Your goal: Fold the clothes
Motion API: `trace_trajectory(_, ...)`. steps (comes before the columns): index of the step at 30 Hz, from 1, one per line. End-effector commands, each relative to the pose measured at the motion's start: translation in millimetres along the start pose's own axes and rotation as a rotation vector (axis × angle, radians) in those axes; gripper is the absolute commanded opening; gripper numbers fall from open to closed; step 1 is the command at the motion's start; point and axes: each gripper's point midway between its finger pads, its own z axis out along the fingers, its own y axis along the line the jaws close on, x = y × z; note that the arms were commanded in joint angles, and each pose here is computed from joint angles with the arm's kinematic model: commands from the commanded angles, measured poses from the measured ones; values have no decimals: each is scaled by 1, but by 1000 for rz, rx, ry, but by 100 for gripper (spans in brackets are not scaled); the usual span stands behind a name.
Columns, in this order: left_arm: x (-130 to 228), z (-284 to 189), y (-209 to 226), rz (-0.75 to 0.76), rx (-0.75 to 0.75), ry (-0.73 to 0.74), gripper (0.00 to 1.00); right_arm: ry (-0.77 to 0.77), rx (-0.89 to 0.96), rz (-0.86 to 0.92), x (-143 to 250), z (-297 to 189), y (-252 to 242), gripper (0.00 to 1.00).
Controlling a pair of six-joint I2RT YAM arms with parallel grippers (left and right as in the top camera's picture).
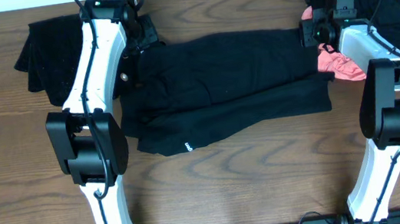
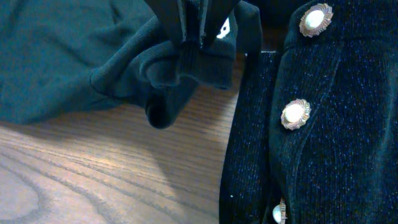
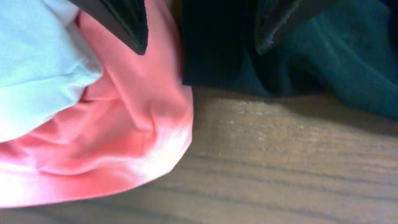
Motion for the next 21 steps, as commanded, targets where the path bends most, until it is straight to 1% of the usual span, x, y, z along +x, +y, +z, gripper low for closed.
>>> trace_trajectory(1,-10,-18,-3,26,5,-46,6,14,-32,35,6,11,1,51)
trace_trajectory(5,-10,-18,-3,26,5,-46,6,9,-33,34,5,11,1,50)
trace_trajectory(11,-10,-18,-3,26,5,-45,6,8,-34,34,5,11,1,41)
trace_trajectory(14,-10,-18,-3,26,5,-45,6,1,-33,33,3,11,1,30)
trace_trajectory(16,-10,-18,-3,26,5,-45,6,-4,-33,33,2,11,1,18)
trace_trajectory(18,-10,-18,-3,26,5,-45,6,-8,-32,32,1,11,1,2)
trace_trajectory(21,-10,-18,-3,26,5,-45,6,-13,-31,31,-1,10,1,1)
